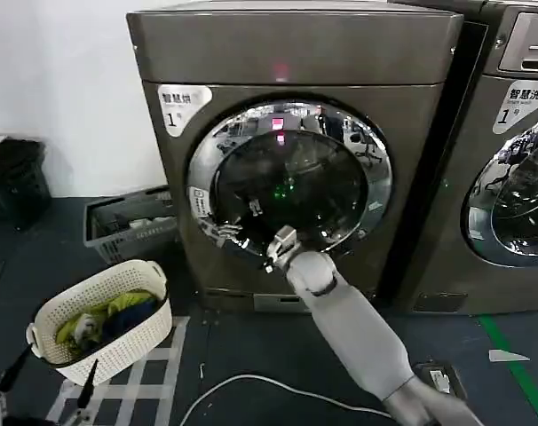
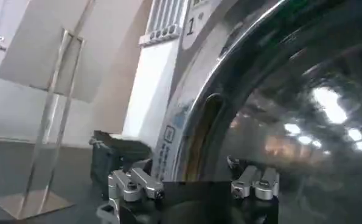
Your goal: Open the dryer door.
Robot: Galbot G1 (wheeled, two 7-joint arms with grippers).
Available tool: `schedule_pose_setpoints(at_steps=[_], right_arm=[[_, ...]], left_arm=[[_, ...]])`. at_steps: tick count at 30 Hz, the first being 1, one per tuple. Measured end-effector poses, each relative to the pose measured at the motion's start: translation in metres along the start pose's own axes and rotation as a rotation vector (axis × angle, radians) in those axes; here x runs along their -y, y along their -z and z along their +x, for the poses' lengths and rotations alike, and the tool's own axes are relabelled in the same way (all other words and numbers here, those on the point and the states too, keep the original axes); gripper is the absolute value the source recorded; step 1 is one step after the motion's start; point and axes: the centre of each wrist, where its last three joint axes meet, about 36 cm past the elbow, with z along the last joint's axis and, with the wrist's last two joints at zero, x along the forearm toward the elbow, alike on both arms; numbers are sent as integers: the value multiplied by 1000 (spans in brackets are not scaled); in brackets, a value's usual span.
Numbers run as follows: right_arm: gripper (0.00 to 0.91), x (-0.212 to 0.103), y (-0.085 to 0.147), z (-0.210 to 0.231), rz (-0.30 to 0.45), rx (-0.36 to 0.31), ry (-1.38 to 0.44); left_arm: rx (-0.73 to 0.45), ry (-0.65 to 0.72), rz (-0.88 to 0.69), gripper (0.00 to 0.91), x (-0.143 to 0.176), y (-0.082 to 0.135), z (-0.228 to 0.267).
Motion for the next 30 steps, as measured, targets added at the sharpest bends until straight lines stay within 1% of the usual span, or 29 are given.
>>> schedule_pose_setpoints(at_steps=[7, 10, 20, 23, 26, 30], right_arm=[[907, -4, 2, -14, 1, 10, 50], [907, -5, 2, -20, 6, 25, 83], [907, -3, 1, -29, 27, 47, 188], [907, -1, -2, -26, 14, 82, 232], [907, 0, -5, -22, 0, 97, 273], [907, 1, -8, -13, -14, 152, 339]], left_arm=[[-3, 7, -7, 907, -3, 0, 1], [-4, 8, -11, 907, -4, 0, 2], [-5, 10, -16, 907, -6, 1, 2], [-2, 8, -18, 907, -6, 3, 1], [-1, 7, -19, 907, -7, 4, 1], [-6, 6, -19, 907, -7, 4, 1]])
